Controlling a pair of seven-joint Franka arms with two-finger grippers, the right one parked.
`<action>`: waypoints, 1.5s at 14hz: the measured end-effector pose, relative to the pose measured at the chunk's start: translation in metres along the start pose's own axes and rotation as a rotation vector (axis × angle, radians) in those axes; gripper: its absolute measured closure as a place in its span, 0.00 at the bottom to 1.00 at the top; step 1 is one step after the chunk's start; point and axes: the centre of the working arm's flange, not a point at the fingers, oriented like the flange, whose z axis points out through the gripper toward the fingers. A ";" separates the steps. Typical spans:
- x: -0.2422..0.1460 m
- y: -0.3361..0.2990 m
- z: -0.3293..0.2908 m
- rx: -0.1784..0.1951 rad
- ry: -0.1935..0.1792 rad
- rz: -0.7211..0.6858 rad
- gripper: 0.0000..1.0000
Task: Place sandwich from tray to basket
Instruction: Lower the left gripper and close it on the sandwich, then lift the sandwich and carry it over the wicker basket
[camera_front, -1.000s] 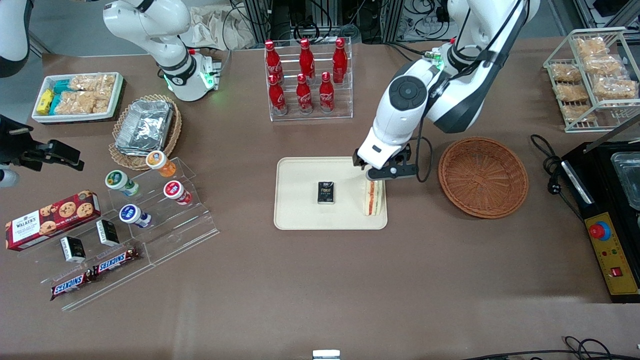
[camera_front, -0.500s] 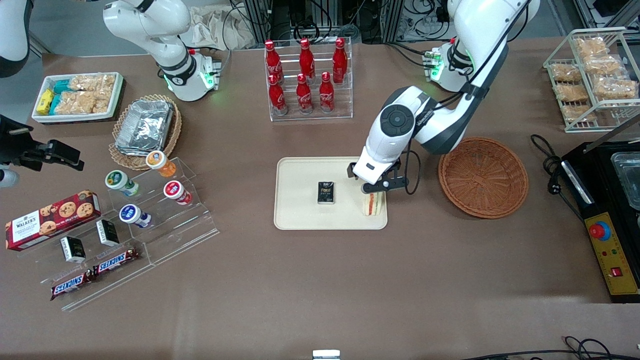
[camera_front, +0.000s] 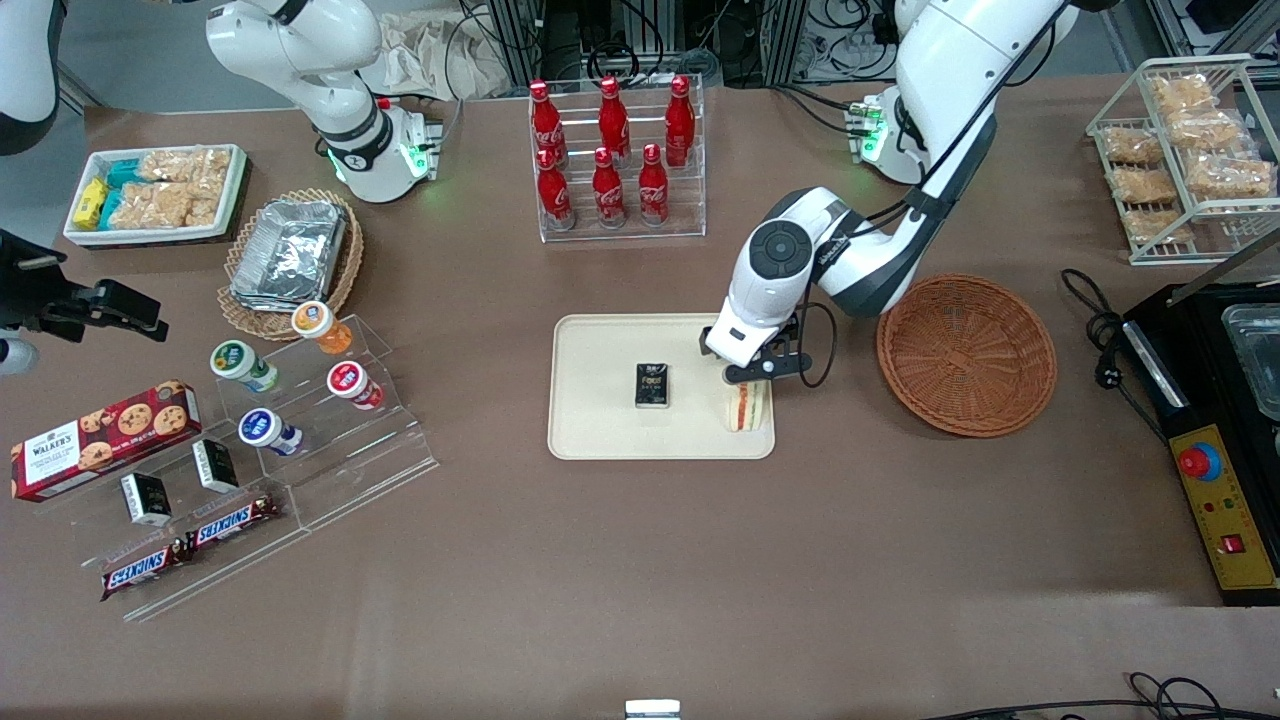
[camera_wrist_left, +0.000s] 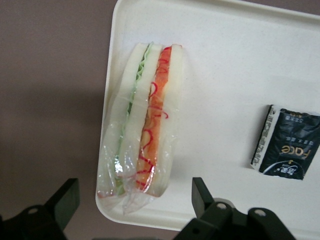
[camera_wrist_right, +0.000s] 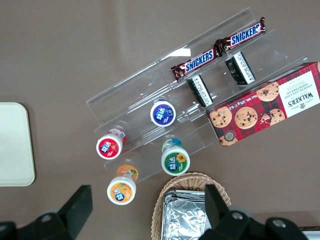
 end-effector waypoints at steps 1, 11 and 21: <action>0.001 -0.001 0.001 0.005 0.004 0.005 0.07; 0.009 0.000 0.000 -0.021 0.038 -0.037 0.72; 0.040 -0.001 -0.192 0.046 0.163 -0.248 0.85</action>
